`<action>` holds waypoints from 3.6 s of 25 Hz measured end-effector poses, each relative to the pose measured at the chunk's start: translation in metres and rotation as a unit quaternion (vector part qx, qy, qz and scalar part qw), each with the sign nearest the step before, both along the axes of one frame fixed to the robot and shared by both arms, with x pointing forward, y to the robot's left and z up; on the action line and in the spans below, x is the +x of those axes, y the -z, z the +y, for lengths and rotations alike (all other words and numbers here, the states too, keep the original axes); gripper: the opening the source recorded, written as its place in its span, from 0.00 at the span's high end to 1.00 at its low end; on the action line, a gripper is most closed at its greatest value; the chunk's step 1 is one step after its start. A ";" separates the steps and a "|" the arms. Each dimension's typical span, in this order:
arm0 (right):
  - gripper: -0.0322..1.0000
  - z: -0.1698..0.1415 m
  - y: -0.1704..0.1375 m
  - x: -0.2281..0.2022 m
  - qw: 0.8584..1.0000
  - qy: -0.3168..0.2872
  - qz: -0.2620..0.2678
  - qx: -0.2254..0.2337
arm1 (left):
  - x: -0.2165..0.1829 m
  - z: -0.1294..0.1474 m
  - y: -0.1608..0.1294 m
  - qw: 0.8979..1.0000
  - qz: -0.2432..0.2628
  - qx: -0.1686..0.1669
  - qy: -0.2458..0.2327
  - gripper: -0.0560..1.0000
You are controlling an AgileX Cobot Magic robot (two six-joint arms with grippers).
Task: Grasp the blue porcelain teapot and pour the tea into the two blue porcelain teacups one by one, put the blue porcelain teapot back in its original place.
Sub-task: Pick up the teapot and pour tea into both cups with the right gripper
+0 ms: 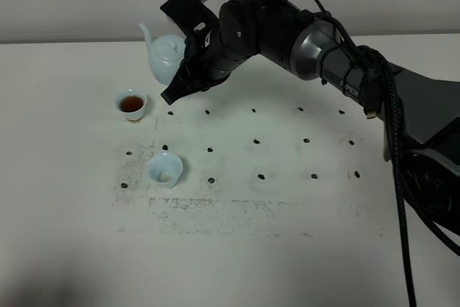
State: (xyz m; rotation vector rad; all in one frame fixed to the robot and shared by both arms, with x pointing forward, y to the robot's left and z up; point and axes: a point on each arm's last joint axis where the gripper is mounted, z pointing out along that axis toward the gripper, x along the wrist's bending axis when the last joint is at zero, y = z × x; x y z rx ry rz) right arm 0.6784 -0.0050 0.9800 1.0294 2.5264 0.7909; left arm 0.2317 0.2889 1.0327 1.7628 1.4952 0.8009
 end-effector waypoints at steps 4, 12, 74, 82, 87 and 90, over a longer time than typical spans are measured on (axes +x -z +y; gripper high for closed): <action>0.93 0.002 0.017 0.002 1.000 0.001 0.014 -0.004 | 0.000 0.000 0.000 1.000 0.000 0.000 0.000 0.33; 0.93 0.005 0.040 0.005 1.000 0.004 0.027 -0.005 | 0.000 0.000 0.000 1.000 0.000 0.000 0.000 0.33; 0.93 -0.052 0.048 -0.108 0.809 -0.420 -0.287 -0.294 | 0.000 0.000 0.000 1.000 0.000 0.000 0.000 0.33; 0.93 -0.046 0.044 -0.107 0.763 -0.462 -0.338 -0.299 | 0.000 0.000 0.000 1.000 0.000 0.000 0.000 0.33; 0.93 -0.046 0.043 -0.102 0.745 -0.473 -0.364 -0.297 | 0.000 0.000 0.000 1.000 0.000 0.000 0.000 0.33; 0.93 -0.049 0.046 -0.091 0.749 -0.466 -0.361 -0.302 | 0.000 0.000 0.000 1.000 0.000 0.000 0.000 0.33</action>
